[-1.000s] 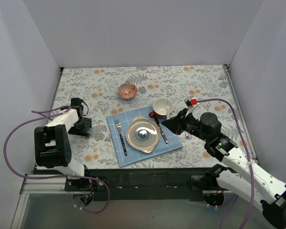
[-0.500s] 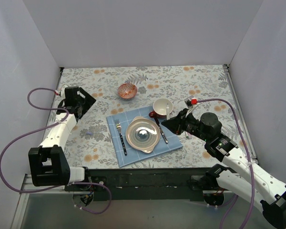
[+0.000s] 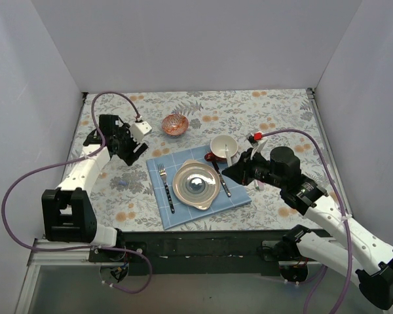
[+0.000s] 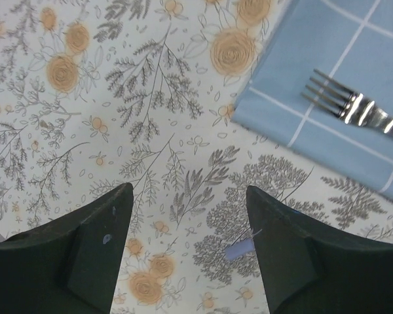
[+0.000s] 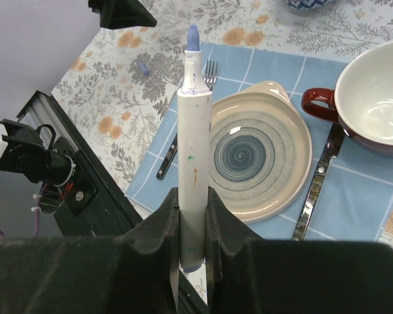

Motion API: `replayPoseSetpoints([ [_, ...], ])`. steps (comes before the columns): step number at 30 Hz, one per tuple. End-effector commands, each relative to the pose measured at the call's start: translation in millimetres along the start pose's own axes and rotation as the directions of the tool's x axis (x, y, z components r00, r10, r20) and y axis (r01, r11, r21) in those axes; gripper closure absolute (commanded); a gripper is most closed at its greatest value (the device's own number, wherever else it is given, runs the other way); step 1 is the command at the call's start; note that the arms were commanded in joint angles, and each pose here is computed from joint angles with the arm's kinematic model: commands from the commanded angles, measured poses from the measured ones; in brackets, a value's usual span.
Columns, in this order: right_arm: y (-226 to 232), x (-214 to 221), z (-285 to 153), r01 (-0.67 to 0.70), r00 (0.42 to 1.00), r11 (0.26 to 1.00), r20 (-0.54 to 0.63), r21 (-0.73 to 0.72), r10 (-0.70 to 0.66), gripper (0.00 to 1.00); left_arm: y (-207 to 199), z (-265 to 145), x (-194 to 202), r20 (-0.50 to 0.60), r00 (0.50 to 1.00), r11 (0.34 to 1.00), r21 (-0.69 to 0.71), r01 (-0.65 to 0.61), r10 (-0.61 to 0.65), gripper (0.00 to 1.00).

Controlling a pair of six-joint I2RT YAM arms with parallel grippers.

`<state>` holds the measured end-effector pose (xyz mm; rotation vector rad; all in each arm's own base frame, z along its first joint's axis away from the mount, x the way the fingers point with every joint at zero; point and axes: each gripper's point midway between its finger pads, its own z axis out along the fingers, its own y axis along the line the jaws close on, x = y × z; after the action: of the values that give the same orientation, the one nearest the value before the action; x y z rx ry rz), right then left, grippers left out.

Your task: Insert the pens into the pen caps

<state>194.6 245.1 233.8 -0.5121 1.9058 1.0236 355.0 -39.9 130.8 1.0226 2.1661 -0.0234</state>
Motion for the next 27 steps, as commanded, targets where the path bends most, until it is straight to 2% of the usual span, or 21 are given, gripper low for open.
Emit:
replayPoseSetpoints([
  [1,-1,-7,-2,0.041,0.999,0.999,-0.011,0.013,-0.041,0.99,-7,-3,25,-0.122,0.988,0.986,0.151,-0.073,0.092,0.33],
  [2,-1,-7,-1,0.042,0.999,0.999,-0.013,0.014,-0.042,0.99,-6,-1,39,-0.201,0.977,0.988,0.152,-0.039,0.07,0.34],
  [3,-2,-7,-1,0.043,0.999,0.999,-0.018,0.014,-0.043,0.99,-18,3,57,-0.29,0.956,0.977,0.214,0.02,0.044,0.39],
  [5,-2,-8,0,0.052,0.998,0.999,-0.019,0.016,-0.052,0.99,-24,5,74,-0.375,0.927,0.971,0.224,0.081,0.009,0.43],
  [8,-4,-5,1,0.067,0.997,0.998,-0.035,0.019,-0.066,0.99,-44,13,89,-0.409,0.912,0.954,0.257,0.157,-0.04,0.44],
  [11,-8,-2,3,0.064,0.997,0.997,-0.047,0.034,-0.062,0.99,-56,12,103,-0.441,0.897,0.953,0.268,0.144,-0.012,0.45],
  [15,-10,2,7,0.062,0.996,0.998,-0.06,0.032,-0.06,0.99,-55,19,93,-0.374,0.927,0.952,0.288,0.102,0.014,0.45],
  [18,-9,2,8,0.062,0.996,0.998,-0.066,0.032,-0.06,0.99,-60,17,101,-0.439,0.898,0.942,0.288,0.171,-0.029,0.44],
  [21,-11,1,7,0.067,0.996,0.997,-0.063,0.041,-0.064,0.99,-62,11,124,-0.515,0.856,0.95,0.251,0.184,-0.03,0.43],
  [25,-12,0,5,0.076,0.996,0.996,-0.058,0.049,-0.073,0.99,-52,19,128,-0.493,0.87,0.964,0.225,0.143,-0.014,0.42],
  [27,-10,1,6,0.075,0.995,0.996,-0.064,0.043,-0.072,0.99,-60,19,136,-0.532,0.847,0.951,0.25,0.18,-0.021,0.43],
])
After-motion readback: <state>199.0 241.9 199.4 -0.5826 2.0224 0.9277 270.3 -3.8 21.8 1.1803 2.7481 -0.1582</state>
